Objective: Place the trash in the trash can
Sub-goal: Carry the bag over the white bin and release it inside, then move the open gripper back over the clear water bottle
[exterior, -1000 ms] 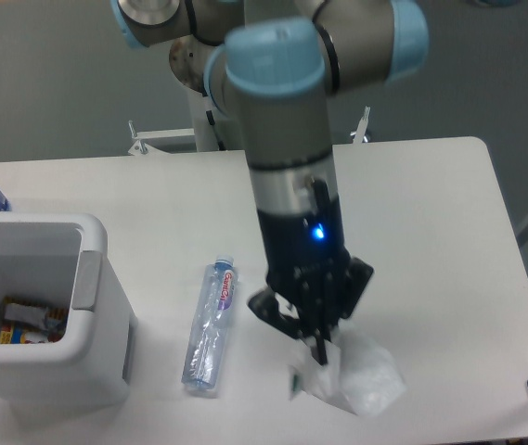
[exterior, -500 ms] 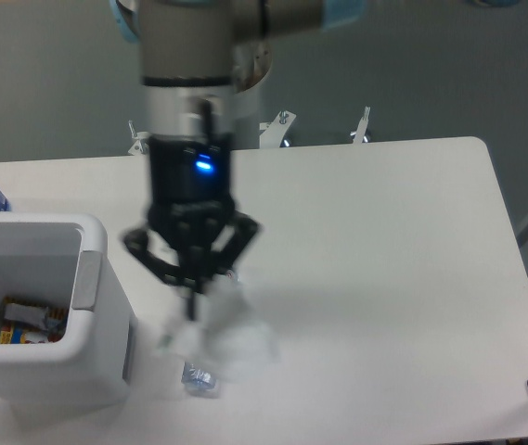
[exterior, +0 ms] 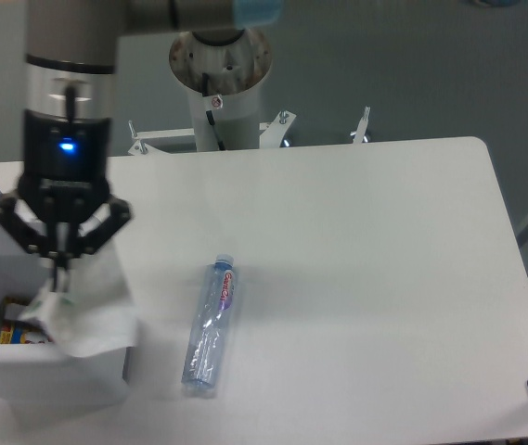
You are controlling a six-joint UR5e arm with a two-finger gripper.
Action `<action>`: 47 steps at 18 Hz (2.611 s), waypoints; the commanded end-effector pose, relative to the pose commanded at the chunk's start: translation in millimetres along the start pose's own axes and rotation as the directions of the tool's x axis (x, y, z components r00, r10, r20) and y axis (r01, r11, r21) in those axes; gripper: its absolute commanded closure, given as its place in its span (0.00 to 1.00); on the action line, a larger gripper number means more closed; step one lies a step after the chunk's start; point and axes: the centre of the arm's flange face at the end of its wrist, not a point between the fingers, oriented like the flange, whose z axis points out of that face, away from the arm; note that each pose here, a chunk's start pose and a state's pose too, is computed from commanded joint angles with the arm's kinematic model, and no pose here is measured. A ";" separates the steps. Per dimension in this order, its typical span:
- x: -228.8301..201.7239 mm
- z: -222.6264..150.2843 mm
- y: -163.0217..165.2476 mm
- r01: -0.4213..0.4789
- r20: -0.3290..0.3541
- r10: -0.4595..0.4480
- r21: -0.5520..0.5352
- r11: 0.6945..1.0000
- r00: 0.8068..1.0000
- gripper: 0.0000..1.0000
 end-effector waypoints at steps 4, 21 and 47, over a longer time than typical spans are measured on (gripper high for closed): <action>22.8 14.8 17.0 -0.039 -0.022 0.039 -0.036 0.999 0.999 0.81; -63.3 -14.7 2.7 0.071 0.082 -0.072 0.013 0.997 0.994 0.01; -327.2 107.5 38.2 -0.103 0.152 0.150 -0.281 0.954 0.977 0.00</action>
